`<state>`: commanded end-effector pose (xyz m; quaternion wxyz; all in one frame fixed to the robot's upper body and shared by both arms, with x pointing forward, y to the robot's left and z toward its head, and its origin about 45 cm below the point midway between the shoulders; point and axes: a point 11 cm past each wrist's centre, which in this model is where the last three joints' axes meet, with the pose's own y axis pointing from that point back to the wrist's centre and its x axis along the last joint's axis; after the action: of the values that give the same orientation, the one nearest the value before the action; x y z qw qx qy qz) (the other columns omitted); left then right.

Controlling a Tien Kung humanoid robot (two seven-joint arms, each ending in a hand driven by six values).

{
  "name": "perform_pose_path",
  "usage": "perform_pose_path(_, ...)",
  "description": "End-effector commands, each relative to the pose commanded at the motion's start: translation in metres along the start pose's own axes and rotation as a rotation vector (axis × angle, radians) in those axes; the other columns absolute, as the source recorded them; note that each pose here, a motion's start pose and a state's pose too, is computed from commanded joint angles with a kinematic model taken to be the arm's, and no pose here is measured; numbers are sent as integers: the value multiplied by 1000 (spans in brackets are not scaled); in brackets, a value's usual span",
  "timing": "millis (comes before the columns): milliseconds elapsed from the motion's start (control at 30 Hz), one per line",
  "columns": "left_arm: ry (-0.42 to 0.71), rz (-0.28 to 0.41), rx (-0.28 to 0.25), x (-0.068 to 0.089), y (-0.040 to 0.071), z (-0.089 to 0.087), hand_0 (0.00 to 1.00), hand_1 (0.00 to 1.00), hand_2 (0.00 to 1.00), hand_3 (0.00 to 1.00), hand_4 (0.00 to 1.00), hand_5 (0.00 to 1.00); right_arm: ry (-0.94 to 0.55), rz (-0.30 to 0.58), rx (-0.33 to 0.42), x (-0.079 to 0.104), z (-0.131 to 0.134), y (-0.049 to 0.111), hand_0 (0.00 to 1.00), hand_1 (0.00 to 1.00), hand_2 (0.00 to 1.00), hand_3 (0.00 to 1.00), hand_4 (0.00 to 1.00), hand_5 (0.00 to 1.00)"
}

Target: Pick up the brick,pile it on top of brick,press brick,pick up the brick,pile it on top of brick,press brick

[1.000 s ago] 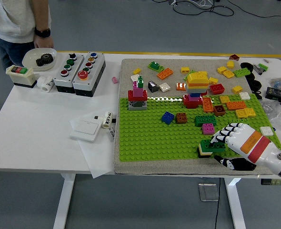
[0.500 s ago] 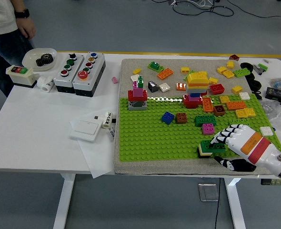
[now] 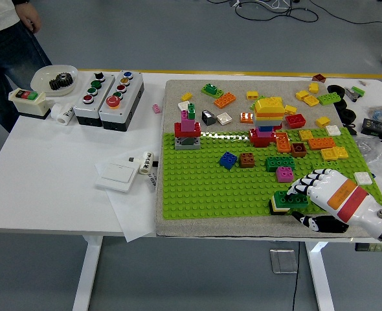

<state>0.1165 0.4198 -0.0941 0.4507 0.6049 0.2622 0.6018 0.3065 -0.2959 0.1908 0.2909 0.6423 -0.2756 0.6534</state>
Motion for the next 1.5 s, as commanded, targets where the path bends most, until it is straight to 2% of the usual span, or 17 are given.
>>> perform_pose_path(567, 0, 2, 2, 1, 0, -1, 782, 786, 771, 625, 683, 641, 14, 46, -2, 14, 3, -2, 487, 521, 610, 580, 654, 310)
perform_pose_path(1000, -4, -2, 7, -1, 0, -4, 790, 789, 770, 624, 683, 641, 19, 8, -35, 3, 10, 9, 465, 516, 605, 580, 652, 307)
perform_pose_path(1500, -7, -5, 6, -2, 0, -4, 789, 790, 770, 624, 683, 641, 9, -13, -32, -5, 7, 10, 466, 516, 606, 581, 655, 305)
